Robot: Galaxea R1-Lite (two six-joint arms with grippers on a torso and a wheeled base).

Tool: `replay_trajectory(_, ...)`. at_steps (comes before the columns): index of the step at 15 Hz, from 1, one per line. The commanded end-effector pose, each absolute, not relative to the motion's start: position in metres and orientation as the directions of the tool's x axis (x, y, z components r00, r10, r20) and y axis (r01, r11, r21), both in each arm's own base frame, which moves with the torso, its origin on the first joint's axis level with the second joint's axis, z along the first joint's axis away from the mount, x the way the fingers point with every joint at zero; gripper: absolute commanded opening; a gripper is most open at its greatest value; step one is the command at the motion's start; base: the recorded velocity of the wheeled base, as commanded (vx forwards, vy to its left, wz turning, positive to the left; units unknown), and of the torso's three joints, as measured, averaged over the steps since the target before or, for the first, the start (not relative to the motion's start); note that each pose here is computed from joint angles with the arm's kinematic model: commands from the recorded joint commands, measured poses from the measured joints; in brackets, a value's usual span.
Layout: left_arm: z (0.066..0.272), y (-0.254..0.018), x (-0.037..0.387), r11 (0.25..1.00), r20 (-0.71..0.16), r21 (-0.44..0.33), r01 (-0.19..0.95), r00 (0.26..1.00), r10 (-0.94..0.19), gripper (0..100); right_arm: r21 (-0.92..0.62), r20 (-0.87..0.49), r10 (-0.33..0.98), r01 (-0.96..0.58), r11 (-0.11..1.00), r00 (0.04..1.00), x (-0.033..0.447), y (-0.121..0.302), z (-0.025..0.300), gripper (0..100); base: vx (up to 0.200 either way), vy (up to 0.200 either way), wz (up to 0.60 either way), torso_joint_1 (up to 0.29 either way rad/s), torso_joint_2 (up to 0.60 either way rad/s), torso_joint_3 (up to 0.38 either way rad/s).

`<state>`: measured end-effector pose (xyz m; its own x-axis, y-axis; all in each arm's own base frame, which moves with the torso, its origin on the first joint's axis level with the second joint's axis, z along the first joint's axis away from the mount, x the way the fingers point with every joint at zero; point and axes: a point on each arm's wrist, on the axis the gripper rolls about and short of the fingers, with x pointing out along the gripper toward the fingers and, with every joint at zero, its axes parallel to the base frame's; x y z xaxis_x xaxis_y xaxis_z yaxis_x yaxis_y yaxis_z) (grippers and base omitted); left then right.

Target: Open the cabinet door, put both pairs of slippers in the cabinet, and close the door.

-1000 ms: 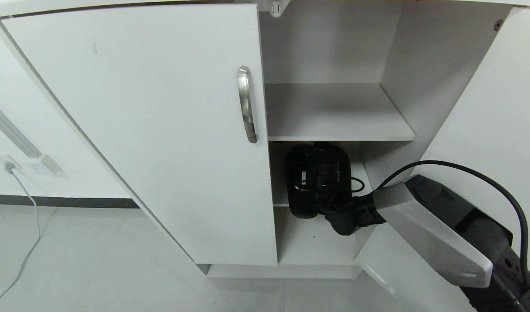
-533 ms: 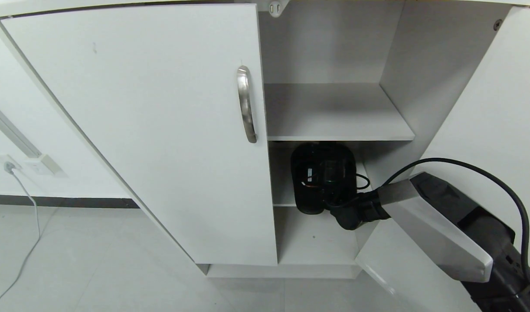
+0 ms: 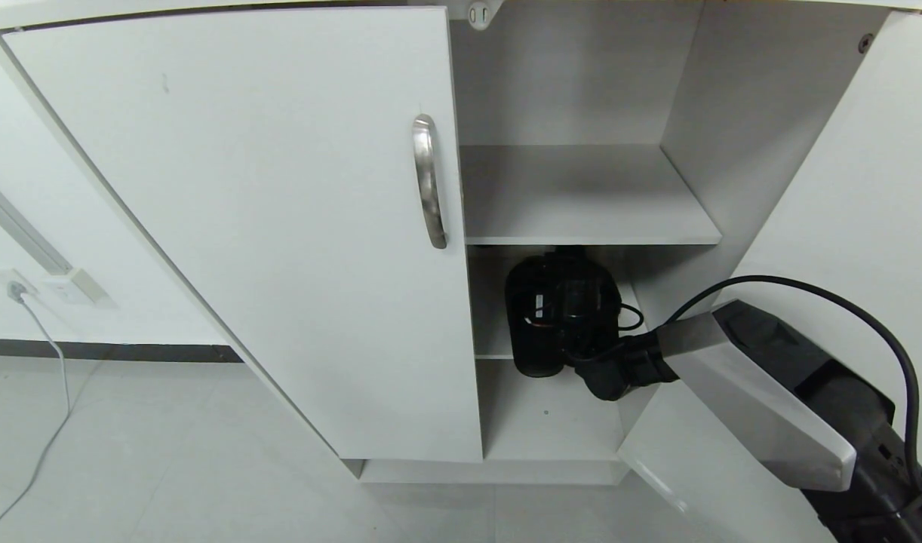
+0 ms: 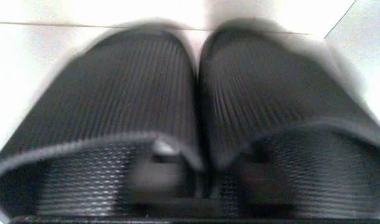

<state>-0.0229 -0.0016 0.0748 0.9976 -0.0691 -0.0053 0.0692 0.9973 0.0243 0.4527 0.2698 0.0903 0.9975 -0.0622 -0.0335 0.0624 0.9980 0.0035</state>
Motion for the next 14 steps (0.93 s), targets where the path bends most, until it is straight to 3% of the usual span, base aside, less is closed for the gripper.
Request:
replay_trajectory(1,0.075,-0.002,-0.023,0.997,-0.006,0.024,0.069,0.998,-0.069,0,0.001,-0.037,-0.062,0.062,0.998,0.997,0.453,0.270,0.089,100,0.000,0.000,0.00,0.000,0.00,0.000)
replay_trajectory(7,0.075,-0.002,-0.023,0.997,-0.006,0.024,0.069,0.998,-0.069,0,-0.007,-0.050,-0.039,0.039,0.999,0.998,0.428,0.270,0.094,100,0.000,0.000,0.00,0.000,0.00,0.000)
replay_trajectory(14,0.075,-0.002,-0.023,0.997,-0.006,0.024,0.069,0.998,-0.069,0,0.005,-0.022,0.067,-0.067,0.998,0.997,0.328,0.263,0.111,100,0.000,0.000,0.00,0.000,0.00,0.000)
